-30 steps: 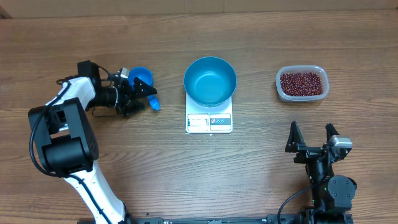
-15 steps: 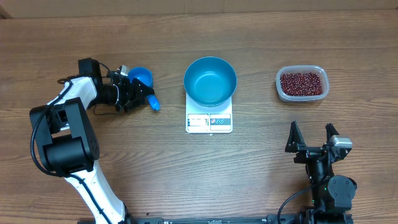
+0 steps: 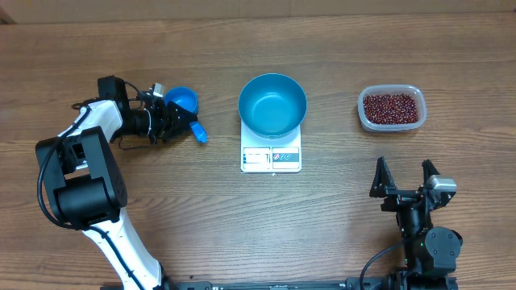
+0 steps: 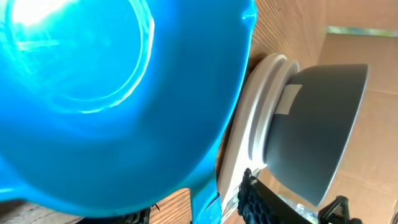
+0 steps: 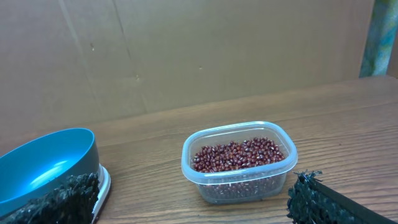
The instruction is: Scoop item into bowl and weigh 150g on scale
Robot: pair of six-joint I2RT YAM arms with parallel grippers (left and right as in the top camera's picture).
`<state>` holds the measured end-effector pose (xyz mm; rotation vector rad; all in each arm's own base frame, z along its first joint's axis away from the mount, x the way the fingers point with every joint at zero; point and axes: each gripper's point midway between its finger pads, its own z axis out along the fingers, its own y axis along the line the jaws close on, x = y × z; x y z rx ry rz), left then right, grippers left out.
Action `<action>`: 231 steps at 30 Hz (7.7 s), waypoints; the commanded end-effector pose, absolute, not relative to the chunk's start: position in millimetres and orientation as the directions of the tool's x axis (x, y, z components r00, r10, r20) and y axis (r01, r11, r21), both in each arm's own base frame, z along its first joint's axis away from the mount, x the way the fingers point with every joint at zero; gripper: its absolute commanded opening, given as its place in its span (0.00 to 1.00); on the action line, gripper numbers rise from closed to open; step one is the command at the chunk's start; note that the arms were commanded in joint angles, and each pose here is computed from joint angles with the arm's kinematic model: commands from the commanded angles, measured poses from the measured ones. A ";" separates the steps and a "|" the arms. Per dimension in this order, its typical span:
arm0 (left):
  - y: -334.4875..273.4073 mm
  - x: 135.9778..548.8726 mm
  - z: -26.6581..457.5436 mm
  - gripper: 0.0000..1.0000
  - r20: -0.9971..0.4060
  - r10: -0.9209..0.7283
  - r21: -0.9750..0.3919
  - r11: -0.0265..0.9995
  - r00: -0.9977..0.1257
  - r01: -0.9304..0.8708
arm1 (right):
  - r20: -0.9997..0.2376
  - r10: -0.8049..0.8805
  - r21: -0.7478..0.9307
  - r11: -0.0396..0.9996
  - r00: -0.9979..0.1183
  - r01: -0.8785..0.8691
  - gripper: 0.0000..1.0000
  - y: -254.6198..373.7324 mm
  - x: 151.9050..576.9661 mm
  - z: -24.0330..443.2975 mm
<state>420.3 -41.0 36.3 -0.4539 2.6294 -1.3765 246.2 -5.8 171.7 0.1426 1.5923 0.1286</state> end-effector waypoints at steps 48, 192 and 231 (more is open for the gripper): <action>-46.8 420.6 23.4 0.21 0.030 -0.332 -0.777 0.586 -0.943 -0.231 | -0.986 0.168 0.168 0.986 -0.021 0.019 1.00 -7.2 246.4 169.7; -233.7 369.0 348.8 0.04 -0.423 0.013 -0.906 0.025 -0.906 0.423 | -0.543 -0.111 0.833 0.053 -0.832 -0.551 0.50 288.0 330.8 332.5; -223.2 375.8 349.6 0.04 -0.391 -0.016 -0.920 0.036 -0.920 0.390 | -0.513 -0.065 0.846 0.132 -0.856 -0.517 0.16 291.0 342.0 323.9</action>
